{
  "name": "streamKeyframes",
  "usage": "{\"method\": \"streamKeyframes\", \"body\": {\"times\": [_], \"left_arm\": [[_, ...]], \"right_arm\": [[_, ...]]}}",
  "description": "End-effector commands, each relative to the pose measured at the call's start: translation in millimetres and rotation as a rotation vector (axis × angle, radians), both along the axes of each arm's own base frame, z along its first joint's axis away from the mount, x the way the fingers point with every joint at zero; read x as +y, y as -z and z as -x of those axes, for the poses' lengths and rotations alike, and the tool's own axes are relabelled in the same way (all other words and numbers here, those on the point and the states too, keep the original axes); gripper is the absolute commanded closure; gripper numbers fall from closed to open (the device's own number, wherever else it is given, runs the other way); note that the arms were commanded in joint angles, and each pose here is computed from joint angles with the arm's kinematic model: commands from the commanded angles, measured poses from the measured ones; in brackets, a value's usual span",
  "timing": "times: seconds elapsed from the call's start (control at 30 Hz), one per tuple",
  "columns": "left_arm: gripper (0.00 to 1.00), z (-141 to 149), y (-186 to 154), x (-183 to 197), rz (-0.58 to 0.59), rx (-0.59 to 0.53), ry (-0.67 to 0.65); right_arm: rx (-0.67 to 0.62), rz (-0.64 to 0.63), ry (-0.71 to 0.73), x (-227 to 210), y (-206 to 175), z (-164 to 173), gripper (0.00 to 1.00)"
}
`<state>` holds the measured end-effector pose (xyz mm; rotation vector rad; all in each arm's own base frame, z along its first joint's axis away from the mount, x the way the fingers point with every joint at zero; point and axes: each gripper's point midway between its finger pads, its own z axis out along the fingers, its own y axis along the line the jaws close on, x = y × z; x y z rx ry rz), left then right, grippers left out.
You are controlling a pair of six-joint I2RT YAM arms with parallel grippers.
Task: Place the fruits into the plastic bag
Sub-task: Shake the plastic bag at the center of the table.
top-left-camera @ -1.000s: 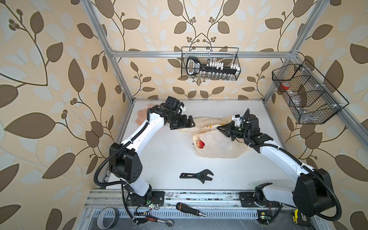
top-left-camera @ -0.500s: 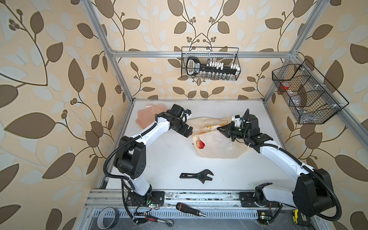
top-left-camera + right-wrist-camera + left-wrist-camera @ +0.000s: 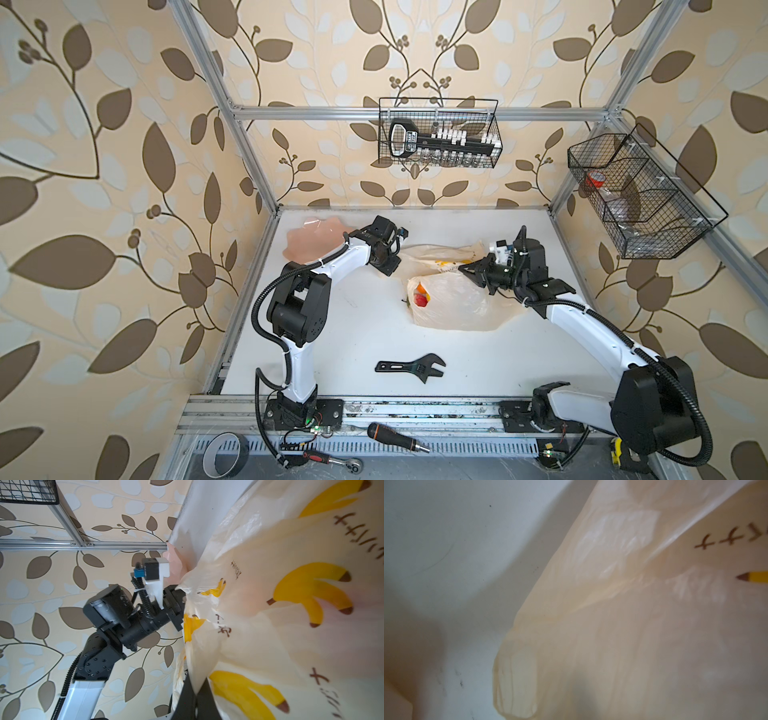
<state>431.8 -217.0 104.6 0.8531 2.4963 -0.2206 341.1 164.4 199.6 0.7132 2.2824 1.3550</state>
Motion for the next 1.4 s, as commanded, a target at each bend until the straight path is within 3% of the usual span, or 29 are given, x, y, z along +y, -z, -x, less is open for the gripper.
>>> {"method": "streamKeyframes", "body": {"times": [0.0,0.27,0.47,0.57,0.67,0.77,0.93,1.03,1.1,1.27,1.37], "left_arm": [[1.0,7.9,-49.2,-13.4,0.137,0.031,-0.041],[1.0,54.9,-135.3,-18.8,0.458,0.188,-0.144],[1.0,72.5,-214.0,-31.9,0.758,0.275,-0.181],[1.0,75.6,-240.9,-40.0,0.877,0.323,-0.192],[1.0,76.1,-248.0,-46.9,0.94,0.39,-0.204],[1.0,74.4,-243.3,-49.4,0.948,0.437,-0.226],[1.0,71.4,-253.0,-53.3,0.988,0.452,-0.225],[1.0,70.4,-252.9,-54.3,0.994,0.467,-0.233],[1.0,70.0,-250.1,-54.8,0.994,0.476,-0.237],[1.0,70.9,-240.9,-54.1,0.982,0.492,-0.25],[1.0,71.7,-235.4,-53.3,0.97,0.496,-0.257]], "right_arm": [[0.004,0.051,-0.028,-15.2,-1.3,-9.1,1.0],[-0.002,0.097,-0.027,-45.2,-5.3,-39.3,1.0],[-0.038,0.135,-0.006,-70.7,-27.4,-66.2,0.99],[-0.042,0.174,-0.017,-80.6,-35.9,-74.7,0.86],[-0.064,0.199,-0.017,-87.9,-45.4,-77.6,0.66],[-0.109,0.275,0.0,-100.7,-64.3,-74.2,0.41],[-0.214,0.491,0.073,-130.5,-122.8,-44.6,0.29],[-0.28,0.492,0.033,-109.9,-158.0,-10.1,0.24],[-0.263,0.386,-0.062,-73.1,-161.6,16.4,0.24],[-0.158,0.108,-0.309,47.1,-136.9,82.3,0.24],[-0.089,0.104,-0.369,73.1,-111.2,100.9,0.24]]}}
